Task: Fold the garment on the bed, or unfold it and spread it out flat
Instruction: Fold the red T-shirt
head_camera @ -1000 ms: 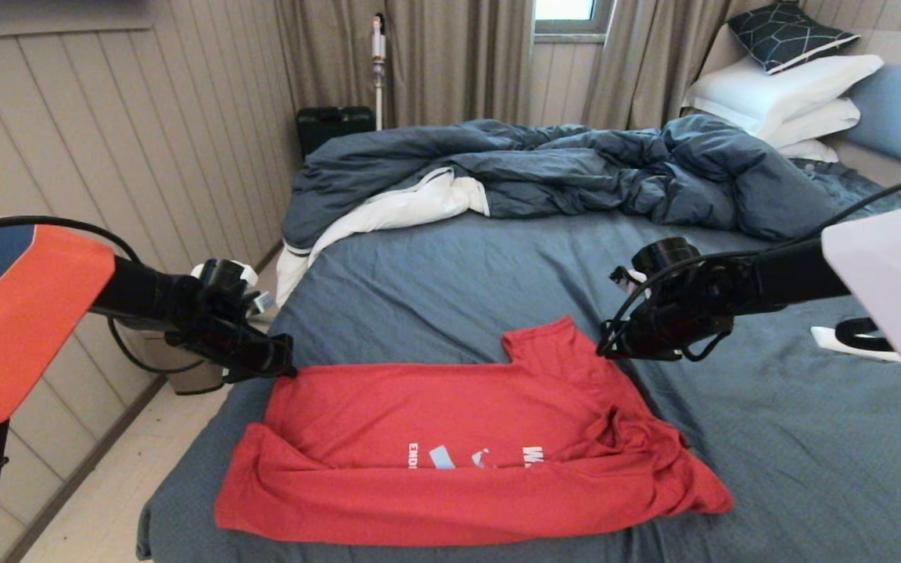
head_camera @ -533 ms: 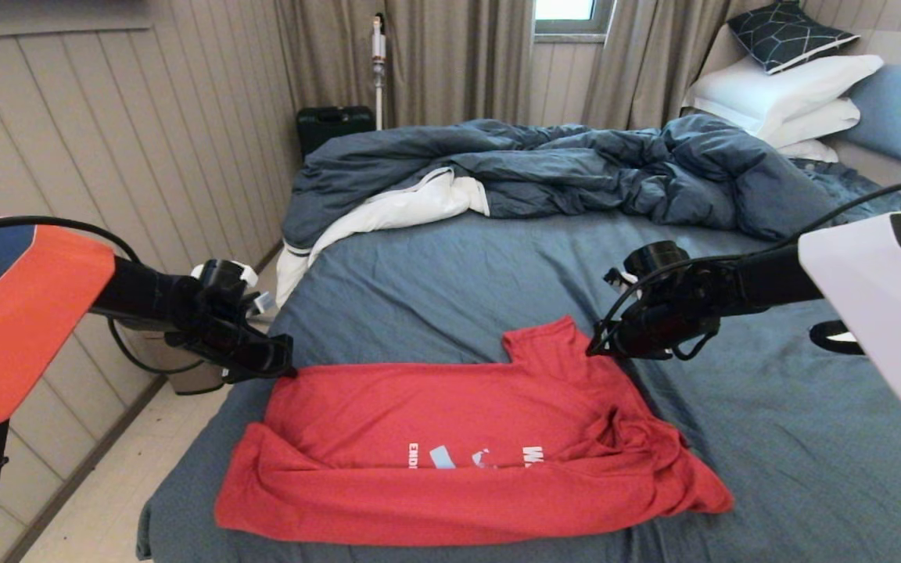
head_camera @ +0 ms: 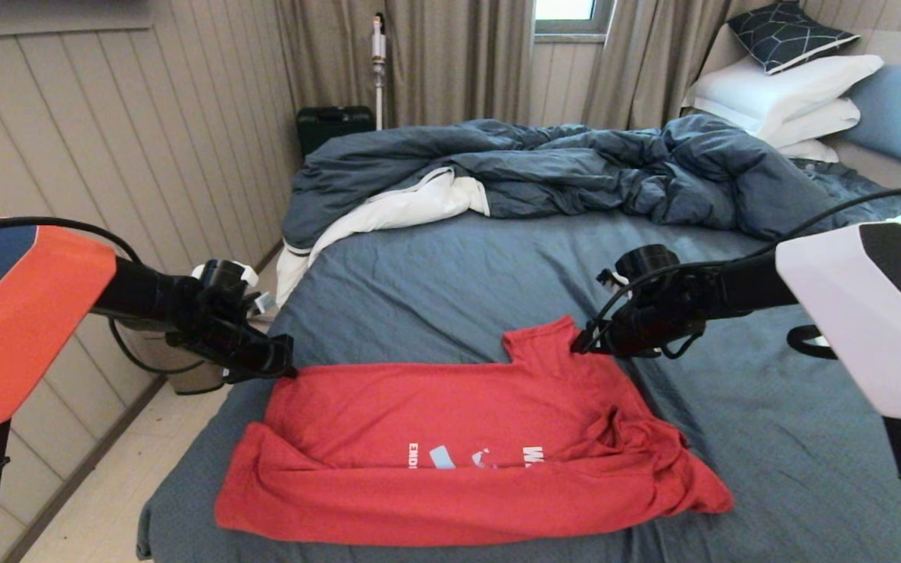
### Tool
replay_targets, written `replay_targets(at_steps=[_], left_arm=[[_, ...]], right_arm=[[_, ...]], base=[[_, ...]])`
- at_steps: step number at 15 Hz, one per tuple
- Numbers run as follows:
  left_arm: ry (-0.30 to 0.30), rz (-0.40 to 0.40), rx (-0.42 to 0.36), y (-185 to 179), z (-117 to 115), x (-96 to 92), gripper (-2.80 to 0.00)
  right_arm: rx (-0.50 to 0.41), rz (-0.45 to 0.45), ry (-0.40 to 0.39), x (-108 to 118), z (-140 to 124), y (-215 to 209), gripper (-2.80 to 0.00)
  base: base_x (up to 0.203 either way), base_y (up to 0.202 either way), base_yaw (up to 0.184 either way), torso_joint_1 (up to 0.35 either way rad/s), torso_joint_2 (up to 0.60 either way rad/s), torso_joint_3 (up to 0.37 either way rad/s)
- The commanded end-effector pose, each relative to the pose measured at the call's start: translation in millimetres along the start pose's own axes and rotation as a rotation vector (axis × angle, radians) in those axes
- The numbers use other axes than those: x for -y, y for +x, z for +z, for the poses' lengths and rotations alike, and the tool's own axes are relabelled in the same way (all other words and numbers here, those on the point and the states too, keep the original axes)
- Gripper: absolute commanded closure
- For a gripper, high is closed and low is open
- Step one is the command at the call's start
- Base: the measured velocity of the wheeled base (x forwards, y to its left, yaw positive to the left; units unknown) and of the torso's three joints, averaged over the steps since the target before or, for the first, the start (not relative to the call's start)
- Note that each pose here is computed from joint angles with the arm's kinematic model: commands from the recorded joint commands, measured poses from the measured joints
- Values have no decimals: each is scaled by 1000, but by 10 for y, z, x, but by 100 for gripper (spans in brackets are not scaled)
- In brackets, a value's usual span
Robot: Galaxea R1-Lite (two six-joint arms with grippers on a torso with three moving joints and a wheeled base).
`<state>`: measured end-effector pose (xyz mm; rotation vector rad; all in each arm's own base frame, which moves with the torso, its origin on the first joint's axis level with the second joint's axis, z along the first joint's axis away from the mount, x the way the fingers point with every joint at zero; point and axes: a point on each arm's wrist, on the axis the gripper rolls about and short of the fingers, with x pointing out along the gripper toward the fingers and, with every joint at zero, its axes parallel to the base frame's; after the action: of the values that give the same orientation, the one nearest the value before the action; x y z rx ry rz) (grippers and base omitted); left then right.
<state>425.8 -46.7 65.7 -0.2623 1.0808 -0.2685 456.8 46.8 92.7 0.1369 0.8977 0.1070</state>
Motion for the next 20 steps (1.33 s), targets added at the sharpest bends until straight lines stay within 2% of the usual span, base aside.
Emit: replay_targets(at_steps=[1,4,9,10,17,20], left_arm=[[-3,-2,-3,4,-5,-2,0],[-4,-1,-2,-2,-3,0,0],[-3,-1,-3,4,-5,-2,0],[-3,-1,-3,4,-5,-2,0],[-6,-3,6,5,9,0,0],[9,-14,81,-62,96,40,0]], right_arm=[[5,3,2,-10,9,-5,-280],[28,10,1,-30,16,48,-280],[15,14,-2,-59,-20,115,-280],[15,16,-6,-77,-20,108,0],[26,18,-4,-73,-23,155,0],[54,22,-4,-78,25,93,0]], base=[[0,0,0,0,0,0],[0,0,0,0,0,0],[0,0,0,0,0,0],[0,0,0,0,0,0],[0,0,0,0,0,0],[0,0,0,0,0,0]])
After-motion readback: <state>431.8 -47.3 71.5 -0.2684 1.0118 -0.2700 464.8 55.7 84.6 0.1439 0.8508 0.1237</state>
